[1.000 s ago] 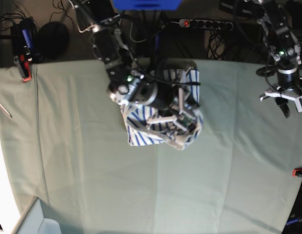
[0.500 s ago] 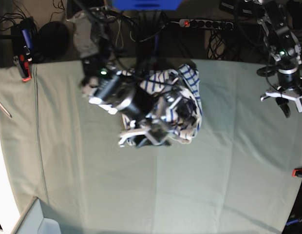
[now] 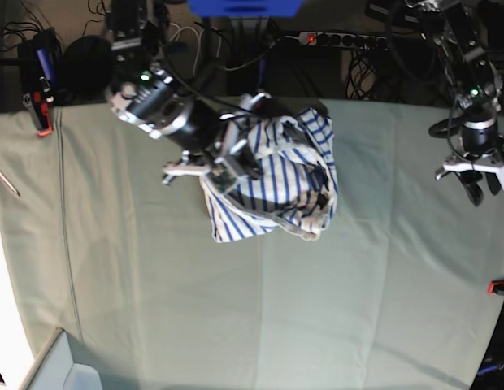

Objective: Layout the t-shirt on the table in an organized manner, then fold the t-shirt properly
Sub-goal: 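Release the right gripper and lift it away from the folded shirt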

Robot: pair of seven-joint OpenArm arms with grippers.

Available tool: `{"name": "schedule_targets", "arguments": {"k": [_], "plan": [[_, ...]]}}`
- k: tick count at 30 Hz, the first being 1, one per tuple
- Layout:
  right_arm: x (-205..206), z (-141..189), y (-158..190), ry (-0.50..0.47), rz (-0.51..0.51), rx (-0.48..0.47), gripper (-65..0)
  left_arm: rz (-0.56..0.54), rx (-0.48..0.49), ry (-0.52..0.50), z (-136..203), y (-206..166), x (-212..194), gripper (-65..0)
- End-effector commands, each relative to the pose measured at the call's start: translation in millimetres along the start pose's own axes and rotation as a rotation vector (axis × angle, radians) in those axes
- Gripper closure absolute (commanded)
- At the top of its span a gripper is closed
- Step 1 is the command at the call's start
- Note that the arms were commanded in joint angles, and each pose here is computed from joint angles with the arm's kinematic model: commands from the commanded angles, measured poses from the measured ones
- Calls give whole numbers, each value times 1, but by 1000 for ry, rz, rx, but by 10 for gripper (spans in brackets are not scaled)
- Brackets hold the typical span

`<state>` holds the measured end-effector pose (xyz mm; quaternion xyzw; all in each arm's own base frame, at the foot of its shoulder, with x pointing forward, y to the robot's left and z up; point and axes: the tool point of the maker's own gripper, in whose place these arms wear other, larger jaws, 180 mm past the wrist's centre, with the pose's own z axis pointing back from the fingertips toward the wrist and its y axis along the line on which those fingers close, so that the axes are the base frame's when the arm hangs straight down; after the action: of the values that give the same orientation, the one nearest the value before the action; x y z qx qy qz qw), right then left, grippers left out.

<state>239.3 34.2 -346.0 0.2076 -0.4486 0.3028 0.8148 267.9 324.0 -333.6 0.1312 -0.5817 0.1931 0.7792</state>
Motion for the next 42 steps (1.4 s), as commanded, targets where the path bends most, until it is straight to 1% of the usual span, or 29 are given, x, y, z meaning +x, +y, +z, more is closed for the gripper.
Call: {"name": "schedule_targets", "arguments": {"k": [1,6,8,14,16,17,19,22,23,27,29,30,33,35,38,39,42], "plan": [[2,-4,6,-19,-6,28,0,-7,-3,-55,-1,1,17,-238],[-20,-25,22,46,-29,103,0,-13,4,-50,1,5,15,-238],[-26,-30,39,63,-22,151,0,-29,4,-54,-1,9,18,-238],[-43,-33,106,122,89,352,0,-35,5,-55,-2,10,19,-238],[-44,-32,120,124,115,393,0,-33,4,-58,-3,9,20,-238],[-44,-32,122,124,117,396,0,-32,1,-58,-3,8,21,-238],[-41,-32,121,117,119,393,0,-32,1,-60,-3,8,21,-238],[-31,-23,98,90,155,339,0,-31,1,-61,-3,7,22,-238],[-23,-18,86,71,168,308,0,-28,2,-60,-4,8,21,-238],[13,-1,27,-15,191,130,0,-27,3,-60,-4,9,21,-238],[30,0,-7,-48,195,46,0,-31,4,-56,-3,10,20,-238],[30,-3,-21,-43,189,17,0,-33,6,-53,-2,11,19,-238],[21,-14,-52,-4,158,-26,0,-36,7,-50,-2,11,18,-238],[8,-19,-58,29,131,-26,0,-35,6,-52,-1,11,18,-238],[-14,-21,-46,73,101,4,0,-31,5,-56,-2,10,20,-238],[-21,-20,-40,81,86,14,0,-29,5,-59,-3,10,21,-238],[-35,-23,2,105,75,106,0,-28,0,-61,-4,8,22,-238]]}}
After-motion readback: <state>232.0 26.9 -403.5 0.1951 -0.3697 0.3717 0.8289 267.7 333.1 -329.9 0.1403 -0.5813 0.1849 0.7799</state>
